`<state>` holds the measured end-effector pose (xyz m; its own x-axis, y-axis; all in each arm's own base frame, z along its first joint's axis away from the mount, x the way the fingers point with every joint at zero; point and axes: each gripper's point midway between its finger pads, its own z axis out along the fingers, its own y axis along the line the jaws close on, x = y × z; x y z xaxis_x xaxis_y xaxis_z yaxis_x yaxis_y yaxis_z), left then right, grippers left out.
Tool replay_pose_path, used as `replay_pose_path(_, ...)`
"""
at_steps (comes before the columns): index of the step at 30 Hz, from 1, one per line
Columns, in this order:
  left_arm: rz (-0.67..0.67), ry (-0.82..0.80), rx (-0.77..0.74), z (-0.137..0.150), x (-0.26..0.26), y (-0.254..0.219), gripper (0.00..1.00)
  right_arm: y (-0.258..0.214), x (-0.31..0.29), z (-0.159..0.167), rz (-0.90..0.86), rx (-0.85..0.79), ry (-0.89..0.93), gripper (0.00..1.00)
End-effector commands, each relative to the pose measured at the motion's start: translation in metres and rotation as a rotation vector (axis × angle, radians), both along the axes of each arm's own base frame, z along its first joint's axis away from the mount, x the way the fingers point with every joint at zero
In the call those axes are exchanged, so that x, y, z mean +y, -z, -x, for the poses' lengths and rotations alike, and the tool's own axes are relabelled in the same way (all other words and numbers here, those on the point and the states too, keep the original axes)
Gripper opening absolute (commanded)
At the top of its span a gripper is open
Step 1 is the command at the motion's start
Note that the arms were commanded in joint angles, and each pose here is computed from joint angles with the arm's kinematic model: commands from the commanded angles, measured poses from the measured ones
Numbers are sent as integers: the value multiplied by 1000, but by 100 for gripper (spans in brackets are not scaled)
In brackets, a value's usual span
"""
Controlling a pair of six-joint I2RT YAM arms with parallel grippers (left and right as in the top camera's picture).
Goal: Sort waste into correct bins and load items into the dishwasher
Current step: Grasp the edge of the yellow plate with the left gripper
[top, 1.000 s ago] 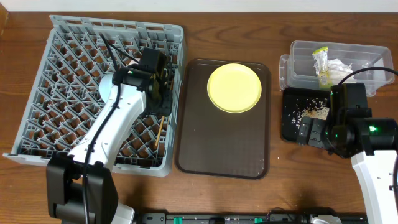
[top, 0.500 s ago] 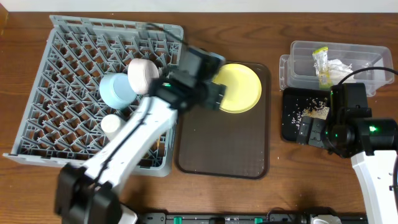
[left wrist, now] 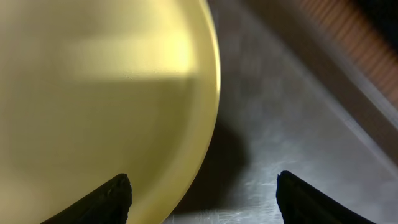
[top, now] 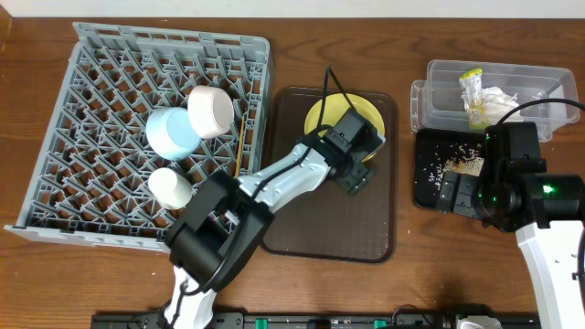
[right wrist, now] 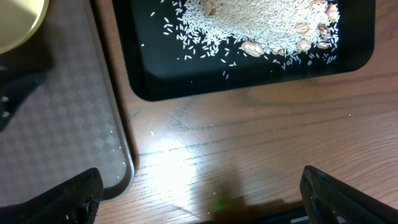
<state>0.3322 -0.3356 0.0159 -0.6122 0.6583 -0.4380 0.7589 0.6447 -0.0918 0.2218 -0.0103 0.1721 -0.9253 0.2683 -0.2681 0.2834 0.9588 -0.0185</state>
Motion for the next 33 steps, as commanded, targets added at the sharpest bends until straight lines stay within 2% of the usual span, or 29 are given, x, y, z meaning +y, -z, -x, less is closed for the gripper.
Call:
replay_pose_path(1,-60,16,50,9,11,18,73,-5,-2,-2,-1,-16,4,99)
replay_pose_path(3,-93,13,90,18,19,22,67,-5,-2,-2,0,-16,4,99)
replay_pose_path(7,-211,-70,258,52,49,32,39,-6,-2,-2,0,-19,4,99)
replay_pose_path(11,-244,-191,349,66,60,33,37,-6,-2,-2,0,-19,4,99)
replay_pose_path(15,-231,-204,340,63,57,33,44,-6,-2,-2,0,-19,4,99)
replay_pose_path(18,-205,-200,298,54,49,32,45,-6,-2,-2,0,-19,4,99)
replay_pose_path(21,-237,-202,203,44,47,34,44,-6,-2,-2,0,-19,4,99)
replay_pose_path(27,-264,-172,85,40,31,37,44,-6,-2,-2,0,-20,4,99)
replay_pose_path(33,-298,-170,35,39,31,36,23,-6,-2,-2,0,-19,4,99)
